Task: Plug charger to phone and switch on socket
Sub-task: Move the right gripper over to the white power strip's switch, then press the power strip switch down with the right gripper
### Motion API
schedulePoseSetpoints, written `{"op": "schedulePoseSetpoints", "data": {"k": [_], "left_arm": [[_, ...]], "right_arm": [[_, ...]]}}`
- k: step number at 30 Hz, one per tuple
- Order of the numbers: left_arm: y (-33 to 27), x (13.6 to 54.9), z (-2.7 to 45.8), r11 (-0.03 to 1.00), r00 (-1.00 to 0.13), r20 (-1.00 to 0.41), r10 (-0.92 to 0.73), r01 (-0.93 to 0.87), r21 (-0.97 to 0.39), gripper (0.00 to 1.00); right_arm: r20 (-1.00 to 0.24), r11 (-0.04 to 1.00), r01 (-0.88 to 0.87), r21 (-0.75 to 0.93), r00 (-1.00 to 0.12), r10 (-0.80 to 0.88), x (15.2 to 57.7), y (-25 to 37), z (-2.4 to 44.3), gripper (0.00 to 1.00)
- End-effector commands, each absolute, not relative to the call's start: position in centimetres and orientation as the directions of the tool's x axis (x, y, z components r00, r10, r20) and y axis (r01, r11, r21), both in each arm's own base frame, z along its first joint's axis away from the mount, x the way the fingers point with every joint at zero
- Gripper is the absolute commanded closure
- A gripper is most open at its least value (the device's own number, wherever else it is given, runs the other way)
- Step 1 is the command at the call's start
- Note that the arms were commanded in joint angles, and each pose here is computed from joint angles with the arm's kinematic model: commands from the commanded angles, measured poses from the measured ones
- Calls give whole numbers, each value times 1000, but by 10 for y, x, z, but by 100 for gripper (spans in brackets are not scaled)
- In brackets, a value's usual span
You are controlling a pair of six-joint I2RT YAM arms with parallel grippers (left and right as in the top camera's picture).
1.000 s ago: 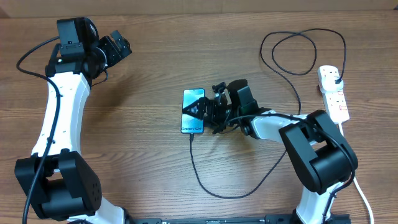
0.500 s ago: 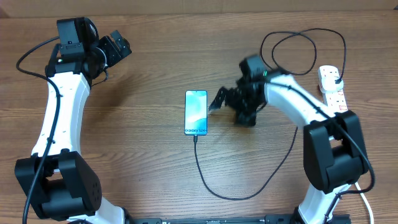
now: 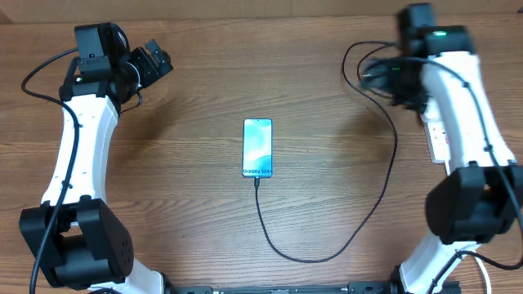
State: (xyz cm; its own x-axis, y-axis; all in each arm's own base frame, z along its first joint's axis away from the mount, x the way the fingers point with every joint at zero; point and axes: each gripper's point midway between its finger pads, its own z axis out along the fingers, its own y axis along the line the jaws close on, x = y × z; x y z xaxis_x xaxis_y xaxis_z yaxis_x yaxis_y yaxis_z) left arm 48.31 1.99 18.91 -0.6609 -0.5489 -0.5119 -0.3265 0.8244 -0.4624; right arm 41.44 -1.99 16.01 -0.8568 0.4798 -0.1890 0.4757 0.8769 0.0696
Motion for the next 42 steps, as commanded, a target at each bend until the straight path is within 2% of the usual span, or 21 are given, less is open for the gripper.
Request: {"op": "schedulePoseSetpoints", "data": {"k": [1,10,18,24,38,42], "left_arm": [[21,485,197,830,-649,-532,-544,-319,-458,0],[21,485,197,830,-649,-532,-544,-319,-458,0],[21,485,197,830,-649,-532,-544,-319,-458,0],[21,485,197,830,-649,-532,-544,-319,-458,0],[21,485,197,830,-649,-532,-544,-319,-458,0],[21,485,197,830,-649,-532,-544,-319,-458,0]], "right_arm": [[-200,808,590,5,-791,579,401,-83,158,0],[-195,615,789,3,-603,774,364,-191,134,0],[-225,505,863,24,-487,844,345,-239,102,0],[-273,513,853,95,-473,838,362,-243,91,0],[-281,517,850,100,-474,834,361,-240,65,0],[-277,588,795,147,-537,797,373,-225,57,0]]}}
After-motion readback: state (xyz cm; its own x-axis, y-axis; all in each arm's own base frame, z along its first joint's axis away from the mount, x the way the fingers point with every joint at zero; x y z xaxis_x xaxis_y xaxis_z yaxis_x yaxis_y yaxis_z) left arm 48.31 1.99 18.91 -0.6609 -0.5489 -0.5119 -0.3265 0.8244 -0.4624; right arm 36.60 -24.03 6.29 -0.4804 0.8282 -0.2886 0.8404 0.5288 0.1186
